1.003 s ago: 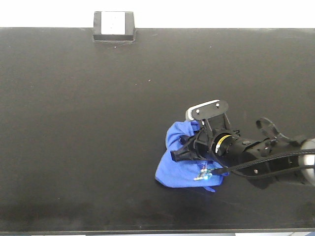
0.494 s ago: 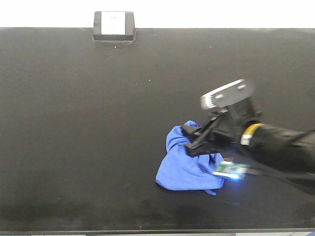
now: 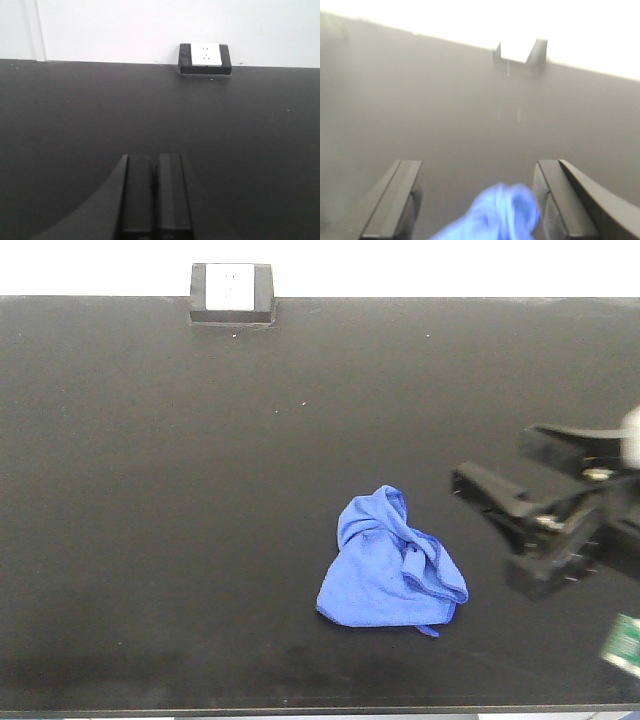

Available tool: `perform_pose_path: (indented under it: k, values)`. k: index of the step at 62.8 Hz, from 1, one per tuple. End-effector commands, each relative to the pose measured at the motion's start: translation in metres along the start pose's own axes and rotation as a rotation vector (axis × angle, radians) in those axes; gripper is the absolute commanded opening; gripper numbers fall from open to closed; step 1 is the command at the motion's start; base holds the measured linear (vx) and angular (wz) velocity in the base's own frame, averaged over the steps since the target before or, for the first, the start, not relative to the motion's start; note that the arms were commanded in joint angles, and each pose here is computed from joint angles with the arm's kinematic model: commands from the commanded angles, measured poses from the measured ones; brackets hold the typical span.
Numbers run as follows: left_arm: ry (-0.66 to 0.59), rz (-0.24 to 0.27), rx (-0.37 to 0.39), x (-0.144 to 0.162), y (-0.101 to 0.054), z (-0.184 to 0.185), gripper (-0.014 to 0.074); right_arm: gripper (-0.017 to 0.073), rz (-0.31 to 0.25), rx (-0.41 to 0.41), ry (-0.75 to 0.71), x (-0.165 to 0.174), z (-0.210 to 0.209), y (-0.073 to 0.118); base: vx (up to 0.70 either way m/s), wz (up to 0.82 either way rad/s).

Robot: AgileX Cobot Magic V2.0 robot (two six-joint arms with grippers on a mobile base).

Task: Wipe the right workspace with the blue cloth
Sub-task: 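Open the right gripper, release the cloth, and lift away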

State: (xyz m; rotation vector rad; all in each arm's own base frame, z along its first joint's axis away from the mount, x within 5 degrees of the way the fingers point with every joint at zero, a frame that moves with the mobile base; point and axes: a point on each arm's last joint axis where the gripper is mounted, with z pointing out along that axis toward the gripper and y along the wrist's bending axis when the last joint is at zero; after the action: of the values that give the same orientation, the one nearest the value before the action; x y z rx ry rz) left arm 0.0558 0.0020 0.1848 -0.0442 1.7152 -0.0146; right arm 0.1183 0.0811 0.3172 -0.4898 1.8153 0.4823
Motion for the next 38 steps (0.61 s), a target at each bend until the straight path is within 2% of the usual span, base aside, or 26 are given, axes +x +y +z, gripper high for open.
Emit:
perform_pose_path:
  k: [1,6,11,15,23,31,38]
  values:
    - [-0.065,-0.008,0.009,0.002,-0.001,0.001,-0.0006,0.0523,-0.019,0.003,-0.130,-0.017,-0.011,0.000,0.00,0.00]
    - [-0.065,-0.008,0.009,0.002,-0.001,0.001,-0.0006,0.0523,-0.033,0.004,-0.152,-0.019,-0.017,0.000,0.00,0.00]
    - [-0.065,-0.008,0.009,0.002,-0.001,0.001,-0.0006,0.0494,-0.117,0.044,-0.174,-0.020,-0.022,-0.003,0.00,0.00]
    - [-0.065,-0.008,0.009,0.002,-0.001,0.001,-0.0006,0.0439,-0.155,0.108,-0.183,-0.020,-0.029,-0.010,0.00,0.00]
    - [-0.065,-0.008,0.009,0.002,-0.001,0.001,-0.0006,0.0234,-0.110,0.296,-0.220,-0.009,-0.045,-0.029,0.00,0.00]
    - [-0.065,-0.008,0.009,0.002,-0.001,0.001,-0.0006,-0.0003,-0.129,0.494,-0.227,0.023,-0.061,-0.042,0.00,0.00]
    - [-0.065,-0.008,0.009,0.002,-0.001,0.001,-0.0006,-0.0010,-0.116,0.627,-0.214,0.060,-0.070,-0.046,0.00,0.00]
